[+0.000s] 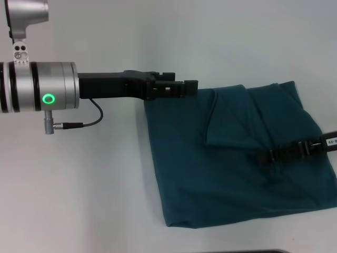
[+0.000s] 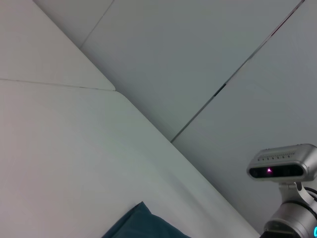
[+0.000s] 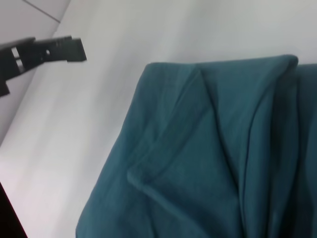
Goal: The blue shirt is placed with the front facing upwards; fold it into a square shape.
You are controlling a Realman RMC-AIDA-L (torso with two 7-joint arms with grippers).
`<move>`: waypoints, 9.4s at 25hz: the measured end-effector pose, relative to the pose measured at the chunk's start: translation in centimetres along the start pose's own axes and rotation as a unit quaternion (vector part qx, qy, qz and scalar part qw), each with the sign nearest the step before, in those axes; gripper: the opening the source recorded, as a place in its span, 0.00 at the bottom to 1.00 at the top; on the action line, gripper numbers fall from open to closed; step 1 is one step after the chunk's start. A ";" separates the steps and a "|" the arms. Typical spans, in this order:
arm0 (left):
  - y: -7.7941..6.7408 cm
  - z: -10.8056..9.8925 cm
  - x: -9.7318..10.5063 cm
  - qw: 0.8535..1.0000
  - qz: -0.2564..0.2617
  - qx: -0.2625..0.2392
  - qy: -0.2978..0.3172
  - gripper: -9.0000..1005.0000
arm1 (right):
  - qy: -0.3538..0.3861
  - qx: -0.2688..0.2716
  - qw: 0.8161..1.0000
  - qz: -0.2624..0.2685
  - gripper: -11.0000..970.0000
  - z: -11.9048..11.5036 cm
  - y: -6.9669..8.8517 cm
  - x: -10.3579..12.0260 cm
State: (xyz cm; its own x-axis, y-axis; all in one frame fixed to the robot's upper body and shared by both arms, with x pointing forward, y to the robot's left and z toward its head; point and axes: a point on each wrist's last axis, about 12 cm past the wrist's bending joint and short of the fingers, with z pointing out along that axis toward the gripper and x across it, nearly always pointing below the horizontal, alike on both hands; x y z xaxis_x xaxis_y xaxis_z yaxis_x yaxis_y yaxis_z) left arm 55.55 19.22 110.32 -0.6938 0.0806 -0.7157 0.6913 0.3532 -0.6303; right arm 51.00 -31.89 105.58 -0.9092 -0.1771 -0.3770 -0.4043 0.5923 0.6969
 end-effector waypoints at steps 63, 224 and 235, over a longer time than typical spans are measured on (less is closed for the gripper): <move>0.0 -0.1 -0.2 1.000 0.001 0.002 -0.003 0.93 | -0.127 -0.068 0.988 -0.061 0.11 -7.2 2.0 1.4; 2.0 -1.3 -0.2 0.998 -0.006 -0.053 -0.029 0.93 | -0.201 0.026 0.979 -0.014 0.08 -6.1 -0.1 0.4; 2.0 -1.3 -0.2 0.998 -0.002 -0.053 -0.029 0.93 | -0.130 0.016 0.991 0.005 0.08 -3.5 -0.4 -0.1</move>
State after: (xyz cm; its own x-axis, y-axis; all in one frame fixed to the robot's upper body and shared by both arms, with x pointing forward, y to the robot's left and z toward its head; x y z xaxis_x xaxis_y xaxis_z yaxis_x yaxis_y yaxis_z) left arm 56.80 21.07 109.62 -0.6814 0.0262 -0.7315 0.6610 0.4511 -0.5996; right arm 50.90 -34.83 107.52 -0.8547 0.0342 -0.5180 -0.3891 0.6182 0.6829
